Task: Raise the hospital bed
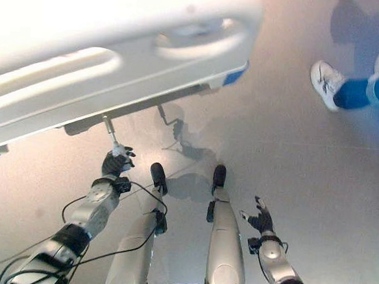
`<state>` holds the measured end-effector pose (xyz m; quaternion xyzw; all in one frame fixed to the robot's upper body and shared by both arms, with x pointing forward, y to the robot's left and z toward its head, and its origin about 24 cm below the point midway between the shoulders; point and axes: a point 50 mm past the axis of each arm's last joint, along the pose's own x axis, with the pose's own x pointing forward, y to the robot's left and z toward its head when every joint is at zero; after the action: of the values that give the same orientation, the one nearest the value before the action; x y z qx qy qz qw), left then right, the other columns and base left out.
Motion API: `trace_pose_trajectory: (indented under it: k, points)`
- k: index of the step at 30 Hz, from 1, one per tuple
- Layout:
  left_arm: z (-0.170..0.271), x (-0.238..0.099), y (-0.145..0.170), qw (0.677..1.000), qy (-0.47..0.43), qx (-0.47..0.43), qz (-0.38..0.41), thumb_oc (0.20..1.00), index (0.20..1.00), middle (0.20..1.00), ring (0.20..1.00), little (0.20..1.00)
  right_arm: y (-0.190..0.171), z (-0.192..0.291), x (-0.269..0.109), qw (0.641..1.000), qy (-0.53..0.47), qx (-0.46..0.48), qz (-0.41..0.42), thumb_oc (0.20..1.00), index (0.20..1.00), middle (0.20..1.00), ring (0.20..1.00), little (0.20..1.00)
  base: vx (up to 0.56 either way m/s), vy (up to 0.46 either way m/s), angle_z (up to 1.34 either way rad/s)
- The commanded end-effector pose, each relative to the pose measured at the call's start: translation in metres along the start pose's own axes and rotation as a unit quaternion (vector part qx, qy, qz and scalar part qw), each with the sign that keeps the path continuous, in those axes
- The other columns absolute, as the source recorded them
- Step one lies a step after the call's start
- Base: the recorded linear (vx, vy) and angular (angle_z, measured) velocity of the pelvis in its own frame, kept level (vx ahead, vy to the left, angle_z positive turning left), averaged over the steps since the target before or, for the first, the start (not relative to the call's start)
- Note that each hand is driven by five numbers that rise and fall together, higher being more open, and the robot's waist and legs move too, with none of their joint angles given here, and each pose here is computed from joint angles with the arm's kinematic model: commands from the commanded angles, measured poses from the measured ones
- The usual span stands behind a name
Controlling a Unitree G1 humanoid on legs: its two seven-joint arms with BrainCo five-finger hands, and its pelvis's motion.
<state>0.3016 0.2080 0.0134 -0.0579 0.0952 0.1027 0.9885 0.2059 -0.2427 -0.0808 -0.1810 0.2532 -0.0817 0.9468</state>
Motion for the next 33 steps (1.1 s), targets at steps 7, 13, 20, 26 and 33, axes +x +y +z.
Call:
trace_pose_trajectory:
  k: [7,13,20,26,33]
  points:
    - [0.042,-0.018,-0.005,0.987,-0.135,0.016,-0.080,0.200,0.200,0.200,0.200,0.200,-0.010,-0.038,-0.015,0.997,0.075,0.002,-0.023,1.000,1.000,1.000,1.000,1.000,0.04,0.077,0.32]
    - [0.041,-0.018,0.004,0.989,-0.133,0.021,-0.067,0.200,0.200,0.200,0.200,0.200,-0.008,-0.041,-0.017,0.997,0.081,0.004,-0.020,1.000,1.000,1.000,1.000,1.000,0.02,0.041,0.27]
    - [0.038,-0.014,0.024,0.992,-0.119,0.033,-0.030,0.200,0.200,0.200,0.200,0.200,-0.004,-0.039,-0.018,0.997,0.072,0.011,-0.014,1.000,1.000,1.000,1.000,1.000,0.02,0.058,0.12]
    - [0.031,-0.007,0.044,0.995,-0.093,0.041,0.017,0.200,0.200,0.200,0.200,0.200,-0.002,-0.040,-0.020,0.997,0.072,0.014,-0.010,1.000,1.000,1.000,1.000,1.000,0.05,0.038,0.09]
    - [0.033,0.006,0.059,0.994,-0.075,0.059,0.059,0.200,0.200,0.200,0.200,0.200,0.001,-0.034,-0.017,0.998,0.059,0.020,-0.004,1.000,1.000,1.000,1.000,1.000,0.03,0.037,0.04]
